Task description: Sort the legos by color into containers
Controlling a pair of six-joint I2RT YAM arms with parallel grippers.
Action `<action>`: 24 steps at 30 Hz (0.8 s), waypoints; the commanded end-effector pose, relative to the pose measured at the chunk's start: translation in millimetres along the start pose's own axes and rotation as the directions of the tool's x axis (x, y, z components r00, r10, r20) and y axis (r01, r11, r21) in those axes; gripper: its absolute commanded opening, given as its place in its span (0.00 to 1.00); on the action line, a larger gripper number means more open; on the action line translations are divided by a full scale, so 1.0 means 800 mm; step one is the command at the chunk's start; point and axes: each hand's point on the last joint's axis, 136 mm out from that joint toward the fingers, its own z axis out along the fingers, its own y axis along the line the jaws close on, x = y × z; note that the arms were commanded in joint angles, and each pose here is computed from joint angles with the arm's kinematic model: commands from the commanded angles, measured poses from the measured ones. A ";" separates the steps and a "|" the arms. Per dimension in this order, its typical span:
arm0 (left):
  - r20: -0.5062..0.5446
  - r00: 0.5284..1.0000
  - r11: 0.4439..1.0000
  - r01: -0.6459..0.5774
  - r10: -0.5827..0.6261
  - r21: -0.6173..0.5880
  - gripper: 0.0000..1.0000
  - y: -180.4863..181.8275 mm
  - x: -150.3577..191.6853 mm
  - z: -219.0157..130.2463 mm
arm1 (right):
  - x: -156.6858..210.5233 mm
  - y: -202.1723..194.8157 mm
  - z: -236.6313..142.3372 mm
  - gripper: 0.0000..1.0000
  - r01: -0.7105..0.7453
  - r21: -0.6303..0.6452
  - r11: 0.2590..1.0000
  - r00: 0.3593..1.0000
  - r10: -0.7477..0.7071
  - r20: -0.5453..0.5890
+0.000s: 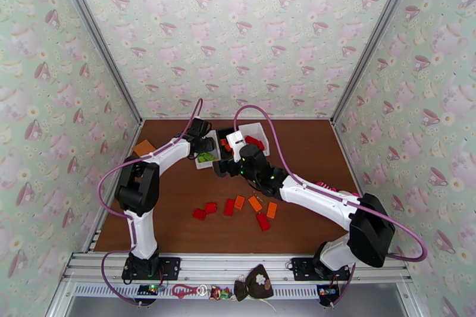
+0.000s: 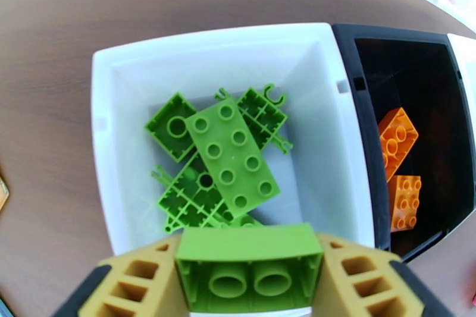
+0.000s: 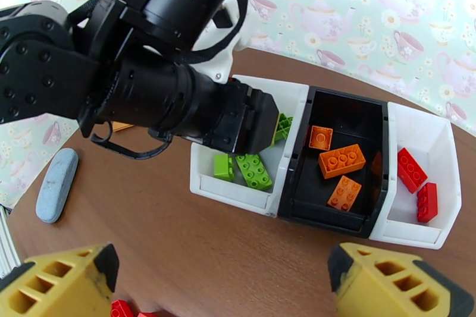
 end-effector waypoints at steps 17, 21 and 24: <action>0.267 0.947 0.950 -0.235 0.177 0.205 0.94 -0.056 0.005 -0.165 | 0.025 -0.040 -0.055 1.00 -0.020 0.142 0.990 0.998 0.028 -0.053; 0.294 0.917 0.910 -0.342 0.269 0.234 0.98 -0.073 0.041 -0.186 | 0.058 -0.062 -0.080 0.99 -0.022 0.221 0.975 0.989 0.053 -0.136; 0.329 0.878 0.854 -0.441 0.348 0.274 0.99 -0.089 0.070 -0.205 | 0.086 -0.075 -0.102 0.99 -0.030 0.266 0.963 0.976 0.086 -0.202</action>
